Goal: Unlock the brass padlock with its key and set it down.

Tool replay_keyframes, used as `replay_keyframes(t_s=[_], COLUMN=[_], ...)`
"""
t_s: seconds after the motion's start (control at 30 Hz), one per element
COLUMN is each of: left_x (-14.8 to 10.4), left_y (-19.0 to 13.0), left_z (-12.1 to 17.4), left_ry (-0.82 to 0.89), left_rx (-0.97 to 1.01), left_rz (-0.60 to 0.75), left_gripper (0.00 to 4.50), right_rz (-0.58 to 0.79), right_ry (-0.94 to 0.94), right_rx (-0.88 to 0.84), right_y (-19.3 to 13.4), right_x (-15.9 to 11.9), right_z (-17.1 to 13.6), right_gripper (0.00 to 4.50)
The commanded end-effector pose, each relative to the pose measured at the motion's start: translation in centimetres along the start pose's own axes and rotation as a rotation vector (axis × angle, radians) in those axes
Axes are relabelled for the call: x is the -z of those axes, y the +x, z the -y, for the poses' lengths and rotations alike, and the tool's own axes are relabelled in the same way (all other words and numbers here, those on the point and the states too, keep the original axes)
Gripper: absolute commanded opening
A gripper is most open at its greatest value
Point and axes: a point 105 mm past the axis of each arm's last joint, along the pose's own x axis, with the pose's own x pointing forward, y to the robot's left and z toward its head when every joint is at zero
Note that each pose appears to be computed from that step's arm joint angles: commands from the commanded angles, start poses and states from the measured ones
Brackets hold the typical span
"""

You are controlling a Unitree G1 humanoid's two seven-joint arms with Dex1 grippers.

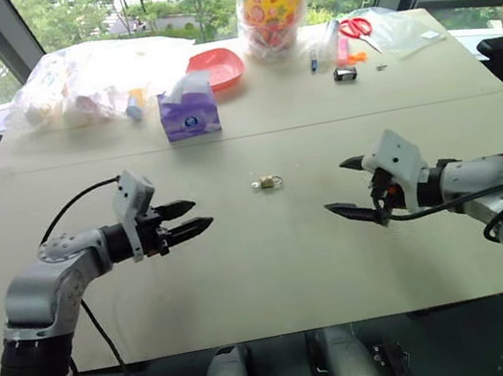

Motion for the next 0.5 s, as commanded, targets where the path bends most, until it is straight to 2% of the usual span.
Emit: replay_keyframes(t_s=[0.03,0.5], left_x=[-1.76,-1.9], left_y=[0.05,0.36], left_z=[0.67,1.21], left_ry=[0.043,0.054], left_rx=[0.016,0.043], left_rz=[0.05,0.036], left_gripper=[3.02,3.02], right_rz=[0.034,0.026], right_ry=[-0.032,-0.012], right_rx=[0.014,-0.011], right_y=[0.01,0.27], right_x=[-0.99,-0.66], right_z=[0.15,-0.19], right_gripper=[4.5,4.5])
